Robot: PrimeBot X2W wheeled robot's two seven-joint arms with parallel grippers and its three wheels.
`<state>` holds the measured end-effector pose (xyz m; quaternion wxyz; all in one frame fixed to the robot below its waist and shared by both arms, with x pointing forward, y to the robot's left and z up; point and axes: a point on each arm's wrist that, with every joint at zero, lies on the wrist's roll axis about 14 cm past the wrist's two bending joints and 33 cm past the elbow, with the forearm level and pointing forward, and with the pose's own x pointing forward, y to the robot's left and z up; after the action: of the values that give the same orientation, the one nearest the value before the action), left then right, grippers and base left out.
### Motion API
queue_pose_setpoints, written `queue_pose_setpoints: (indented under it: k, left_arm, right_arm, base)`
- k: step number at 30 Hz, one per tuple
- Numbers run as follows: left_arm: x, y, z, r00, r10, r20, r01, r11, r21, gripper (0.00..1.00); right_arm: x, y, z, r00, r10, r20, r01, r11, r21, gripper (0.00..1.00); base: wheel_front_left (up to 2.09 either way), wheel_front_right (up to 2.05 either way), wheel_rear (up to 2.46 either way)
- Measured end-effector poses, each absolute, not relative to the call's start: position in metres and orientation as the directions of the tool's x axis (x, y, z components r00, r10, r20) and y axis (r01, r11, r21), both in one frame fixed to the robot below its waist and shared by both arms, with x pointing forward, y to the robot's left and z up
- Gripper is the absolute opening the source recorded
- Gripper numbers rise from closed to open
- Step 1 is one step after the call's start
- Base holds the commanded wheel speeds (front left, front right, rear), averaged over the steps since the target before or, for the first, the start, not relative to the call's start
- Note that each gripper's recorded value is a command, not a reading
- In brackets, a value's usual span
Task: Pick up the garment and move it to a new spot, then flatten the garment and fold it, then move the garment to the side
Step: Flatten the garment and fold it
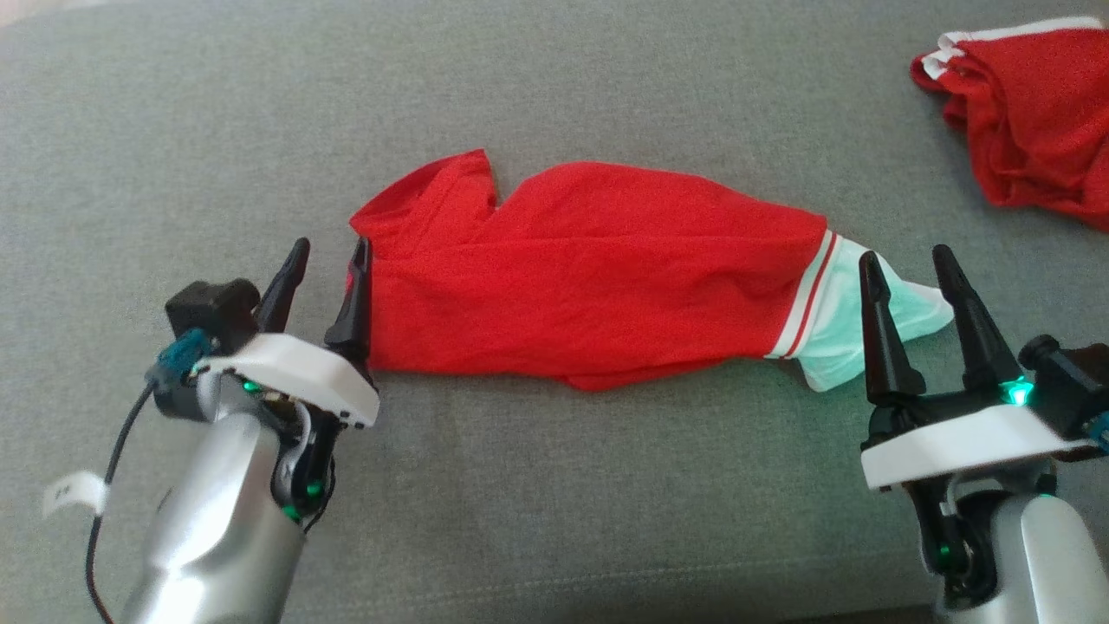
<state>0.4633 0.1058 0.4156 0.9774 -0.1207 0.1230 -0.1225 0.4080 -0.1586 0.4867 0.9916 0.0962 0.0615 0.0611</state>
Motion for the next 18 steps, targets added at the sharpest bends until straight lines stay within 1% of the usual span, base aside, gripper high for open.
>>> queue_pose_setpoints:
  k: [4, 8, 10, 13, 18]
  left_arm:
    - [0.455, 0.115, 0.446, 0.968, -0.224, -0.114, 0.196, 0.957, -0.215, 1.00]
    - [0.432, 0.132, 0.476, 0.986, -0.165, -0.020, 0.161, 0.978, -0.132, 1.00]
    - [0.422, 0.137, 0.487, 0.989, -0.148, 0.014, 0.149, 0.983, -0.110, 1.00]
    - [0.408, 0.145, 0.497, 0.991, -0.127, 0.043, 0.130, 0.988, -0.080, 1.00]
    - [0.380, 0.150, 0.496, 0.994, -0.108, 0.035, 0.110, 0.991, -0.070, 1.00]
  right_arm:
    - [0.408, -0.154, 0.494, 0.985, 0.146, -0.090, -0.128, 0.974, 0.189, 1.00]
    - [0.407, -0.148, 0.505, 0.984, 0.164, -0.067, -0.150, 0.974, 0.172, 1.00]
    - [0.407, -0.146, 0.510, 0.984, 0.170, -0.056, -0.159, 0.973, 0.165, 1.00]
    - [0.402, -0.143, 0.513, 0.982, 0.180, -0.054, -0.170, 0.973, 0.154, 1.00]
    - [0.389, -0.141, 0.511, 0.980, 0.188, -0.072, -0.175, 0.972, 0.154, 1.00]
  base:
    - [0.00, 0.00, 0.00]
    - [0.00, 0.00, 0.00]
    - [0.00, 0.00, 0.00]
    - [0.00, 0.00, 0.00]
    - [0.00, 0.00, 0.00]
